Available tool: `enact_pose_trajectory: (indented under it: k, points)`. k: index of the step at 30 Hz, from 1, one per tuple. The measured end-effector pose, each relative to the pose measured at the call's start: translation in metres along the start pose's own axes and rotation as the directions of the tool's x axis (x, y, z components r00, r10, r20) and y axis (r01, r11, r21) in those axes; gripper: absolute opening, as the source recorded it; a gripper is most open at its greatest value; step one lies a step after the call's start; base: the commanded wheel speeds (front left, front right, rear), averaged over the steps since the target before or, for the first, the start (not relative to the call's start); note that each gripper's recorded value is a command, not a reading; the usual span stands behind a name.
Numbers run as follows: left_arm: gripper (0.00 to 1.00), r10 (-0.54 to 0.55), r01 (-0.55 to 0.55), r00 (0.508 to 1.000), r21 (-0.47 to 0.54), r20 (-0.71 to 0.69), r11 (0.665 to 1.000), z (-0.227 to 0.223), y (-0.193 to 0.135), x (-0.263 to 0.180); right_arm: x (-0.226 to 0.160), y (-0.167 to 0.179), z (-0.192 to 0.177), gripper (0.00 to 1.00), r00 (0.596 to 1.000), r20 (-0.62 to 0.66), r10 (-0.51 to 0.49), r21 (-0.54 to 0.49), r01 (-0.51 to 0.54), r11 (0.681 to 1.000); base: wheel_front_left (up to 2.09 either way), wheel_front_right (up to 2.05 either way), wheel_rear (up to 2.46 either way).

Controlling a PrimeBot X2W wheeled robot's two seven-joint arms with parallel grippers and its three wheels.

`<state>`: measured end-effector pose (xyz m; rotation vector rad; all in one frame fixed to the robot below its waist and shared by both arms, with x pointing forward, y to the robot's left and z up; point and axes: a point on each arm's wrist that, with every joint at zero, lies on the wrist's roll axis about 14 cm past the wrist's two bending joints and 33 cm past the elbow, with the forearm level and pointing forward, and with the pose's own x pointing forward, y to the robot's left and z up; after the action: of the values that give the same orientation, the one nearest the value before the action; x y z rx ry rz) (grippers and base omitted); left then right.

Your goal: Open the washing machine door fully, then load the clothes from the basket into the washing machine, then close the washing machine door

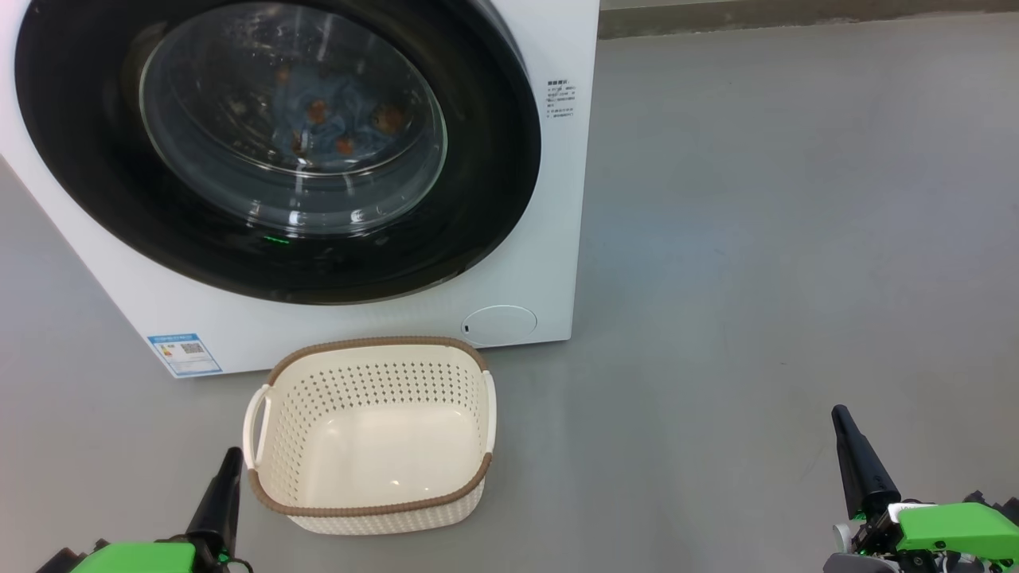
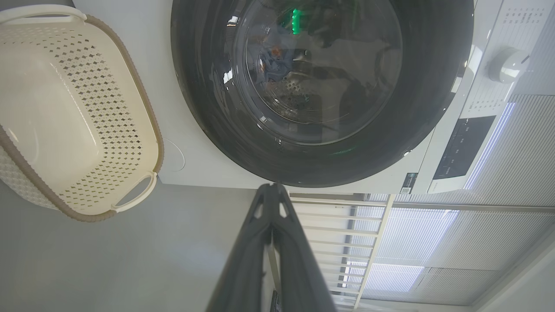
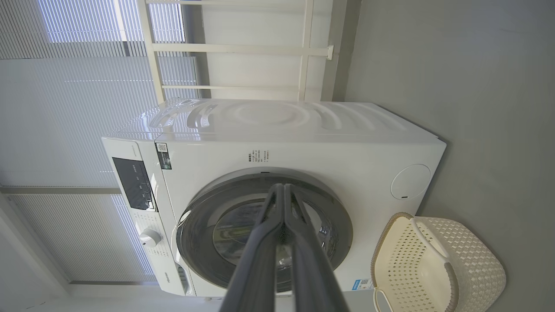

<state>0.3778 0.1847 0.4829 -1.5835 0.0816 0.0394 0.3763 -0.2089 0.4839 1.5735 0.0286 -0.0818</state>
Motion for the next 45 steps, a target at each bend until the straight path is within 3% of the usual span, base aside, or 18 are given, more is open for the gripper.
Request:
enact_pose_trajectory:
  k: [45]
  points:
    - [0.0,0.0,0.0,1.0,0.0,0.0,1.0,0.0001,0.0,0.0,0.0,0.0,0.0,0.0,1.0,0.0,0.0,0.0,0.0,1.0,0.0,0.0,0.0]
